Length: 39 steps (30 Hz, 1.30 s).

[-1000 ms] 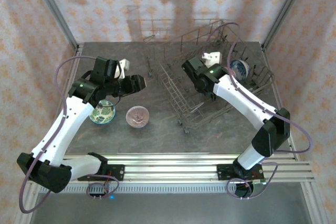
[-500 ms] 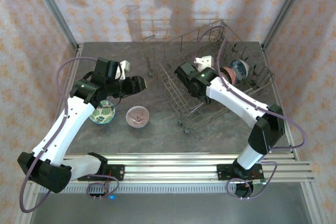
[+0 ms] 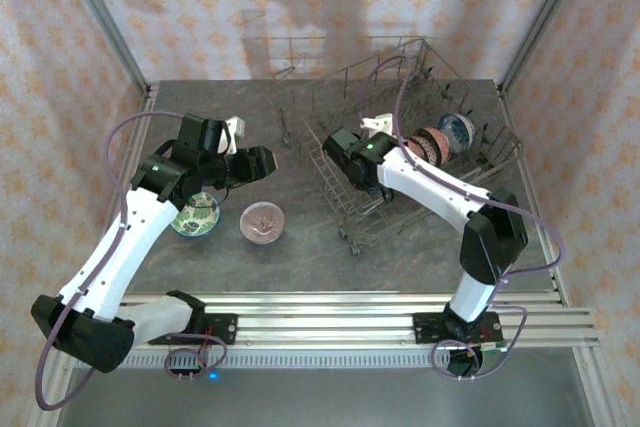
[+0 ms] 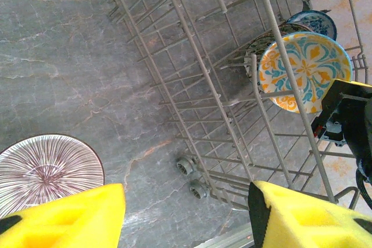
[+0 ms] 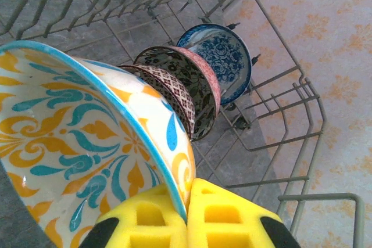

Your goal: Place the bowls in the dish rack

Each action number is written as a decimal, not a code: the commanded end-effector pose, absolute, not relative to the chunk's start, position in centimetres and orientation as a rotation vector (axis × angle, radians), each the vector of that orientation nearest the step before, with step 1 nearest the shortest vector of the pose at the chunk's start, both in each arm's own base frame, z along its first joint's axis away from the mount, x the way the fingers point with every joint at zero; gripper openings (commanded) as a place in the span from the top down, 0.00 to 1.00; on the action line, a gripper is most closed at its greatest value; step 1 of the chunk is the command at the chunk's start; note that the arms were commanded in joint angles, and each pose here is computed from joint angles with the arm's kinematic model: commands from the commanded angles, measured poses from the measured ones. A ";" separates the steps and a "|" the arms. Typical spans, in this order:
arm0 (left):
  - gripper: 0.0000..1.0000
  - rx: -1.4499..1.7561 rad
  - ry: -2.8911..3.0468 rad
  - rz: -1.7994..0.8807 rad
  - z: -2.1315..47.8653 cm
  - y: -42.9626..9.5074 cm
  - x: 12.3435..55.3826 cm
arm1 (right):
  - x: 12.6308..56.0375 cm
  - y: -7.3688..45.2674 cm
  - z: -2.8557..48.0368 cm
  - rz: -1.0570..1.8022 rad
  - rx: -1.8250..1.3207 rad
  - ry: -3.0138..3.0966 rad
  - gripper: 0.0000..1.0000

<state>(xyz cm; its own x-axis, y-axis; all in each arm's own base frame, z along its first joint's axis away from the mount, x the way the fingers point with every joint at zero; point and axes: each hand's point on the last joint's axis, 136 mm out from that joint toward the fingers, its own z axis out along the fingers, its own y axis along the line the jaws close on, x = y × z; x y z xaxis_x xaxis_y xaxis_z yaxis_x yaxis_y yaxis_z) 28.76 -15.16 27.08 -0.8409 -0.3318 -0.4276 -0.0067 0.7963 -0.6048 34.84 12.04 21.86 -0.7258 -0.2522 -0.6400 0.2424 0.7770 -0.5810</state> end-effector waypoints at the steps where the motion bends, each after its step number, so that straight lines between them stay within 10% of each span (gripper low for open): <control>1: 0.41 -0.245 2.425 -0.816 27.7 -15.0 28.6 | 34.8 11.2 23.2 -0.956 0.000 2.127 1.00; 16: 0.41 -0.243 2.419 -0.829 28.1 -15.1 28.7 | 35.4 13.4 20.2 -0.971 -0.154 2.176 0.98; 39: 0.41 -0.258 2.430 -0.825 27.4 -14.9 28.1 | 36.0 14.2 17.5 -0.964 -0.201 2.249 0.68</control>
<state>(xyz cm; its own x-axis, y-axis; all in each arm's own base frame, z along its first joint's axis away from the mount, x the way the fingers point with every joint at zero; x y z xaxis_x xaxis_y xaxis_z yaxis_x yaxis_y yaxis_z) 28.28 -15.00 26.91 -0.8402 -0.3323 -0.4284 -0.0061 0.7959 -0.6054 35.56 13.84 18.93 -0.7522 -0.3766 -0.5408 0.1249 0.7243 -0.6781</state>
